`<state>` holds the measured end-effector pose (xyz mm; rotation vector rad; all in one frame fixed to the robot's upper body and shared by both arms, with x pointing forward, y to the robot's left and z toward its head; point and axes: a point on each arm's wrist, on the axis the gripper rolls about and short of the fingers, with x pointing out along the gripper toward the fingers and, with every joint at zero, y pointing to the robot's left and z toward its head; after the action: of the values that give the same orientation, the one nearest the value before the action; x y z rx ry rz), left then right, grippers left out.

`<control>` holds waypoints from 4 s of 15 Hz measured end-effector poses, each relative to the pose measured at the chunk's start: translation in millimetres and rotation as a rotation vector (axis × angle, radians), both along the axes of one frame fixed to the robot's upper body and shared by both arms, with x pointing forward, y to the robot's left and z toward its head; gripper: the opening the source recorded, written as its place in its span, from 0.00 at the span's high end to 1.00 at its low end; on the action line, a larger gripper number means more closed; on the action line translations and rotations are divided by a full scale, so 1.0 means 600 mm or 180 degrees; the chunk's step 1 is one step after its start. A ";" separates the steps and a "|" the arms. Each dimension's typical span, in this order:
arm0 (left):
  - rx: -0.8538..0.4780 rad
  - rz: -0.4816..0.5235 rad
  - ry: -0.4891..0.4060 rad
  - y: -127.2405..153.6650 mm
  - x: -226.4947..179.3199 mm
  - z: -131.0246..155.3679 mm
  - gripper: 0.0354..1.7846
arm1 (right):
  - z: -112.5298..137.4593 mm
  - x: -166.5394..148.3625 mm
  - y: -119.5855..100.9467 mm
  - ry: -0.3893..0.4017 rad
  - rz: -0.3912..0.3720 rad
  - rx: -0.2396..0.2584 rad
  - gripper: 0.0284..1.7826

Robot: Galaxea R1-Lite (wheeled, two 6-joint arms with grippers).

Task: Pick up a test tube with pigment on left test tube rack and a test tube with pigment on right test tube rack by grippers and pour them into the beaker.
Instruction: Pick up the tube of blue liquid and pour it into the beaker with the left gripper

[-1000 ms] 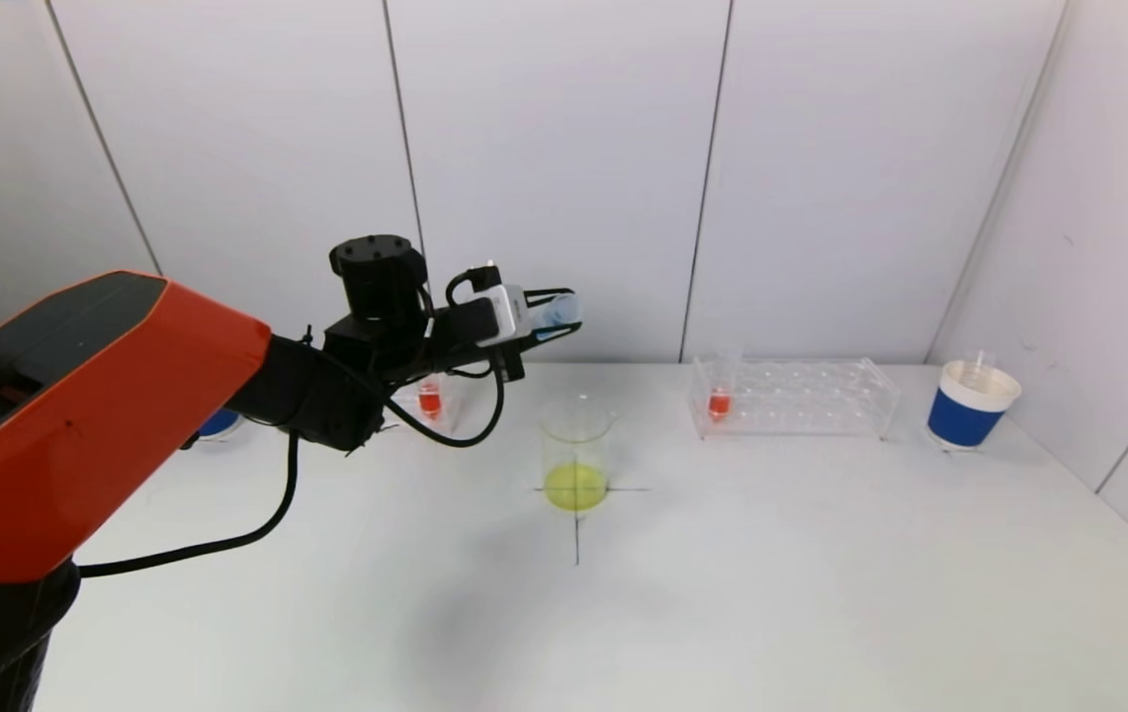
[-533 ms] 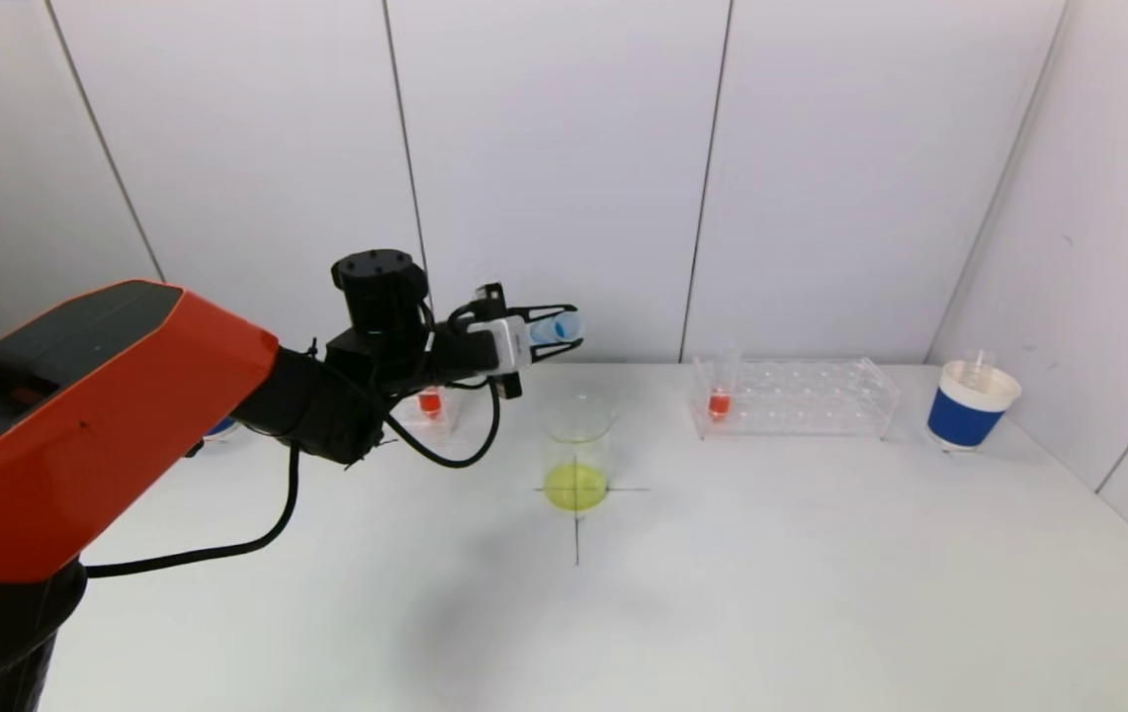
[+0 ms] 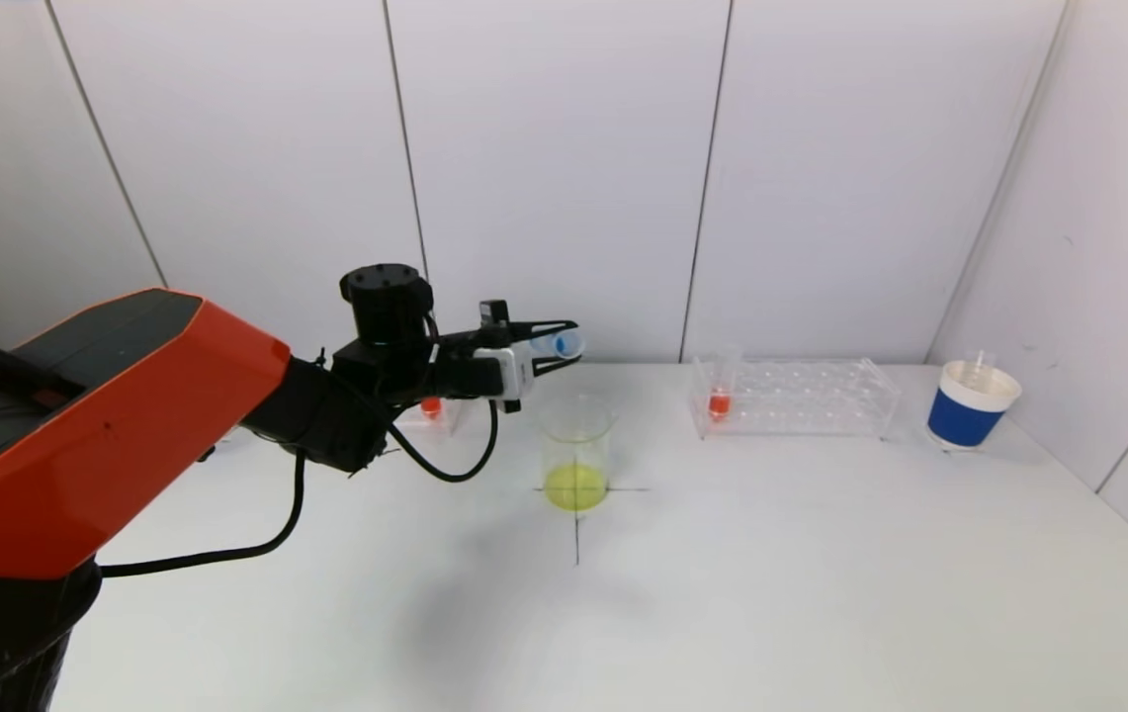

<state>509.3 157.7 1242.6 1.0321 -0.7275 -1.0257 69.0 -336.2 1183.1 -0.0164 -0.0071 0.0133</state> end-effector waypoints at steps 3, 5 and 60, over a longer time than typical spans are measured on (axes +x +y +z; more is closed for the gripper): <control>0.0072 -0.0006 -0.0125 -0.001 0.001 -0.005 0.76 | 0.000 0.000 0.000 0.0000 0.0000 0.0000 0.01; 0.0095 -0.0008 -0.0174 -0.001 0.001 -0.006 0.76 | 0.000 0.000 0.000 0.0001 0.0000 -0.0001 0.01; 0.0768 0.0063 -0.1421 0.009 0.008 -0.007 0.76 | 0.000 0.000 0.000 0.0003 0.0001 -0.0003 0.01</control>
<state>514.3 163.3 1238.2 1.5018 -0.9664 -0.8873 69.1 -336.2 1183.0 -0.0173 -0.0063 0.0138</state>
